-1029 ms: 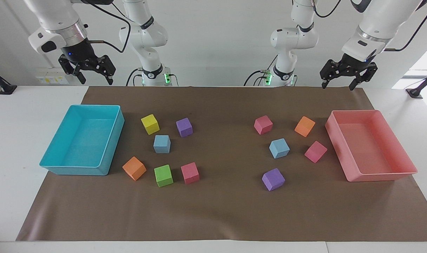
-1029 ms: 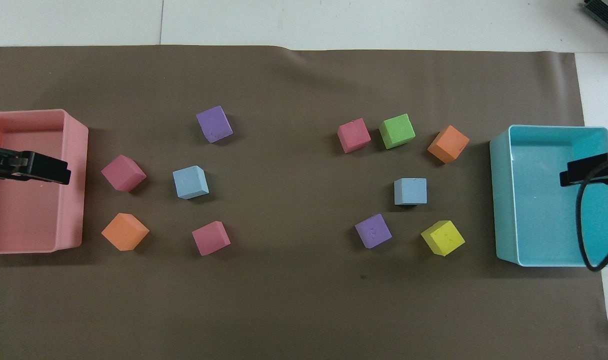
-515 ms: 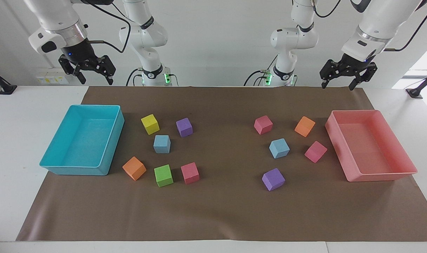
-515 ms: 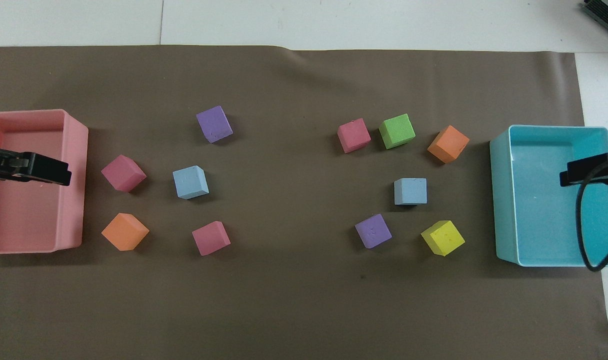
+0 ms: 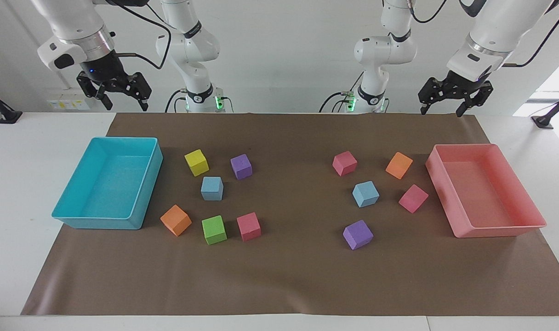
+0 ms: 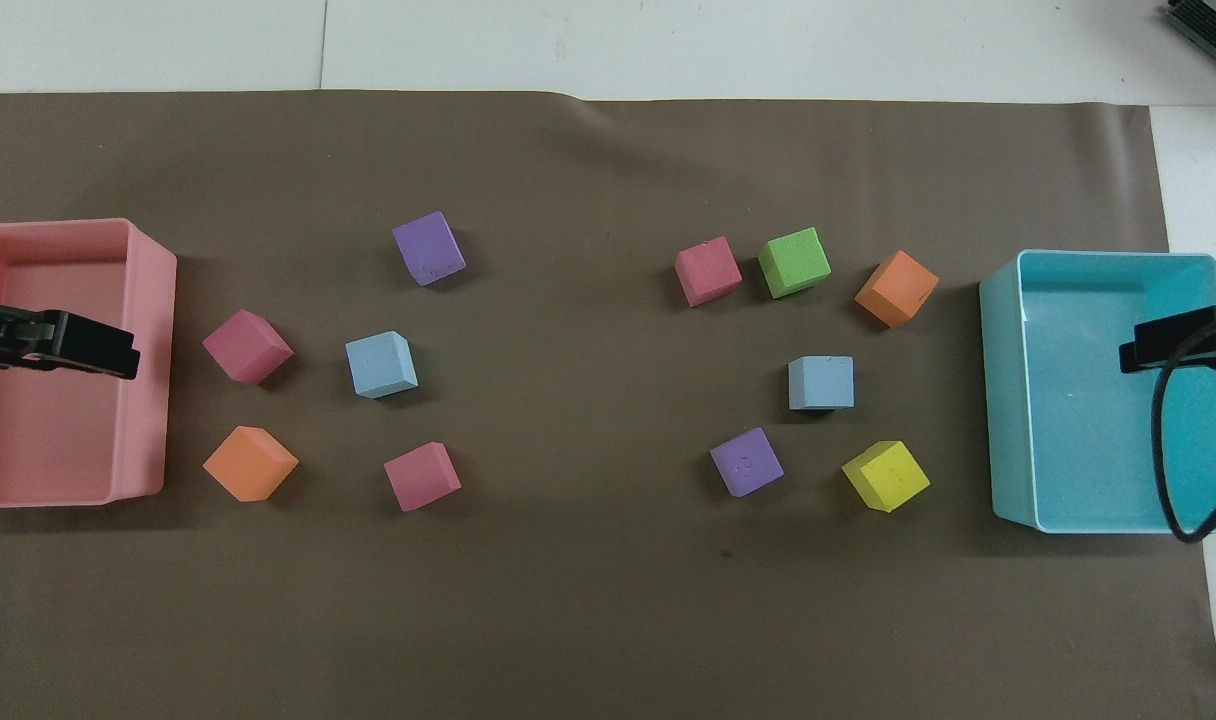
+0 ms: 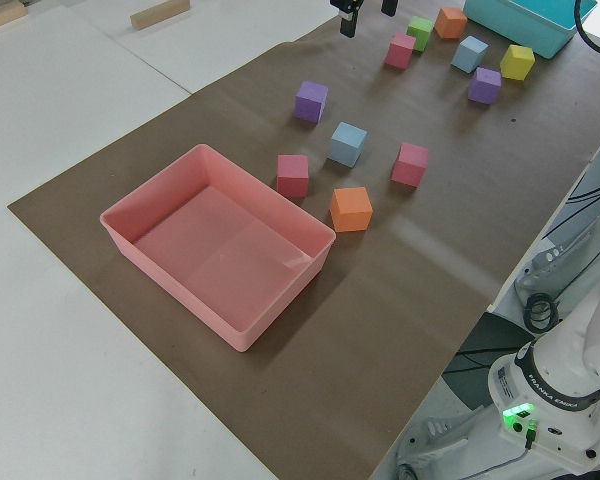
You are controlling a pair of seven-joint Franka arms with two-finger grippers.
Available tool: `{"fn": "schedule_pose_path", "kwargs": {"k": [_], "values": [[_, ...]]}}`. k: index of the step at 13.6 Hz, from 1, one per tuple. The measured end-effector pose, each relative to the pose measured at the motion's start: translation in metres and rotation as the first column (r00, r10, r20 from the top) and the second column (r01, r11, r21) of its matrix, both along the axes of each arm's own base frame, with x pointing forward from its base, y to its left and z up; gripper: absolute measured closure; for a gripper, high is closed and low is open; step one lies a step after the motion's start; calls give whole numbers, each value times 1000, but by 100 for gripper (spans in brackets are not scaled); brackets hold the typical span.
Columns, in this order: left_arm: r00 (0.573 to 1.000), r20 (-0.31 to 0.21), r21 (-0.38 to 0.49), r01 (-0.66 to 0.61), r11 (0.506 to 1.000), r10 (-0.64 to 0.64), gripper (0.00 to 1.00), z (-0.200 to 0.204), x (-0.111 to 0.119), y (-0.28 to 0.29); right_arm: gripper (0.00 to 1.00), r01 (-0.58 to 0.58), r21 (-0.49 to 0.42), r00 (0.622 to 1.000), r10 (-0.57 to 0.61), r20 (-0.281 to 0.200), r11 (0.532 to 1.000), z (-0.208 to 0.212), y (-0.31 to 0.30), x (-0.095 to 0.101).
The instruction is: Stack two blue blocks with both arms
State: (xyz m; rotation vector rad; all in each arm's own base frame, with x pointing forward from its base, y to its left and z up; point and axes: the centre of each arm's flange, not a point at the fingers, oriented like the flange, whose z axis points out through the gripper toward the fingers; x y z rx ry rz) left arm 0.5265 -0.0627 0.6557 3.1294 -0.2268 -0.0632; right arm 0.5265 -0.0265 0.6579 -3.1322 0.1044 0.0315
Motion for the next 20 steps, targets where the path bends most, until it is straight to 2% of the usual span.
{"fn": "schedule_pose_path", "kwargs": {"k": [14,17,20], "values": [[1000,28,-3,-6,1000,6,0,3,3,2,0,2,0,1000,-2,-2,1000,-1,0,0],[999,32,-4,-7,1000,7,0,3,4,2,0,-10,2,1000,10,-14,1000,-19,6,-2],[998,59,-7,-2,1000,3,0,5,6,0,0,-50,-1,998,50,27,999,-58,34,13]]}}
